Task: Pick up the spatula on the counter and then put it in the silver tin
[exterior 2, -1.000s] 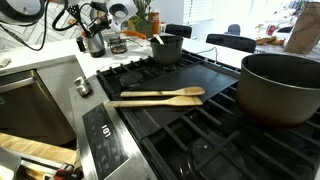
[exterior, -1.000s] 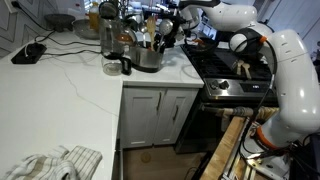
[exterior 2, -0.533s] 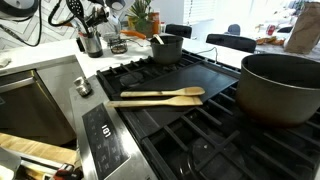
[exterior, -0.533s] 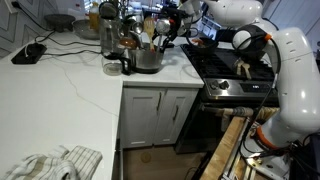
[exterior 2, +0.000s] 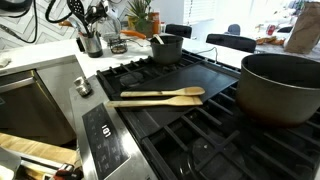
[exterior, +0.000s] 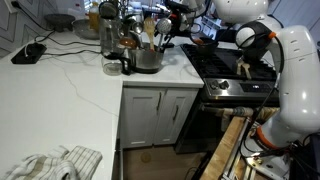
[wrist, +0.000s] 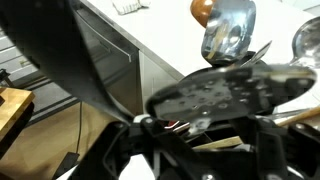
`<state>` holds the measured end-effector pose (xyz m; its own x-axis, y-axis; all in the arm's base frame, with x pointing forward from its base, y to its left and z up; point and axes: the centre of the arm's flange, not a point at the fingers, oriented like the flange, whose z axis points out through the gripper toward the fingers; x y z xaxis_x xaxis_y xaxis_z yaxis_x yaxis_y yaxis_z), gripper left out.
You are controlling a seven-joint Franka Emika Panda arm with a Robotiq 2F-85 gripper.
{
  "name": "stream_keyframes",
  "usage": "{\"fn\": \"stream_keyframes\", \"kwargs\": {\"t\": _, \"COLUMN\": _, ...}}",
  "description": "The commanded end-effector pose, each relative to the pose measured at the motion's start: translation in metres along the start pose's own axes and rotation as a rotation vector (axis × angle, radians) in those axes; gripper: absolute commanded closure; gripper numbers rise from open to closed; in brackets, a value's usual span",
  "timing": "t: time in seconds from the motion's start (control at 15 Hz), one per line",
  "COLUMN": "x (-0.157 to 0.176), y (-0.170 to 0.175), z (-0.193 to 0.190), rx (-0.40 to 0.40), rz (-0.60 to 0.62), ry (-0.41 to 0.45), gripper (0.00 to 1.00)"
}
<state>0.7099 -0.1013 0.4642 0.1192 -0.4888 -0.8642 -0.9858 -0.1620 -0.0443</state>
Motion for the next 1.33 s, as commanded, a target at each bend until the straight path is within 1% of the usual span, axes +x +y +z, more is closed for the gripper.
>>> {"fn": "stream_keyframes", "kwargs": {"t": 0.0, "x": -0.011, "y": 0.014, "z": -0.009, "rx": 0.024, "rz": -0.029, "ry": 0.039, "gripper": 0.3}}
{"fn": "stream_keyframes", "kwargs": {"t": 0.2, "x": -0.025, "y": 0.016, "z": -0.017, "rx": 0.041, "rz": -0.059, "ry": 0.049, "gripper": 0.32}}
{"fn": "stream_keyframes", "kwargs": {"t": 0.47, "x": -0.037, "y": 0.016, "z": -0.024, "rx": 0.051, "rz": -0.077, "ry": 0.059, "gripper": 0.24}}
{"fn": "stream_keyframes", "kwargs": {"t": 0.53, "x": -0.037, "y": 0.016, "z": -0.023, "rx": 0.05, "rz": -0.076, "ry": 0.056, "gripper": 0.24}}
{"fn": "stream_keyframes", "kwargs": {"t": 0.67, "x": -0.032, "y": 0.015, "z": -0.021, "rx": 0.045, "rz": -0.067, "ry": 0.058, "gripper": 0.15}}
{"fn": "stream_keyframes", "kwargs": {"t": 0.73, "x": -0.03, "y": 0.014, "z": -0.02, "rx": 0.04, "rz": -0.06, "ry": 0.056, "gripper": 0.05}}
{"fn": "stream_keyframes", "kwargs": {"t": 0.8, "x": -0.027, "y": 0.014, "z": -0.018, "rx": 0.038, "rz": -0.056, "ry": 0.057, "gripper": 0.02}}
{"fn": "stream_keyframes", "kwargs": {"t": 0.87, "x": -0.026, "y": 0.014, "z": -0.017, "rx": 0.035, "rz": -0.054, "ry": 0.057, "gripper": 0.03}}
{"fn": "stream_keyframes", "kwargs": {"t": 0.93, "x": -0.026, "y": 0.014, "z": -0.016, "rx": 0.032, "rz": -0.054, "ry": 0.059, "gripper": 0.0}}
{"fn": "stream_keyframes", "kwargs": {"t": 1.07, "x": -0.028, "y": 0.015, "z": -0.015, "rx": 0.03, "rz": -0.059, "ry": 0.067, "gripper": 0.0}}
{"fn": "stream_keyframes", "kwargs": {"t": 1.27, "x": -0.038, "y": 0.017, "z": -0.015, "rx": 0.03, "rz": -0.096, "ry": 0.086, "gripper": 0.0}}
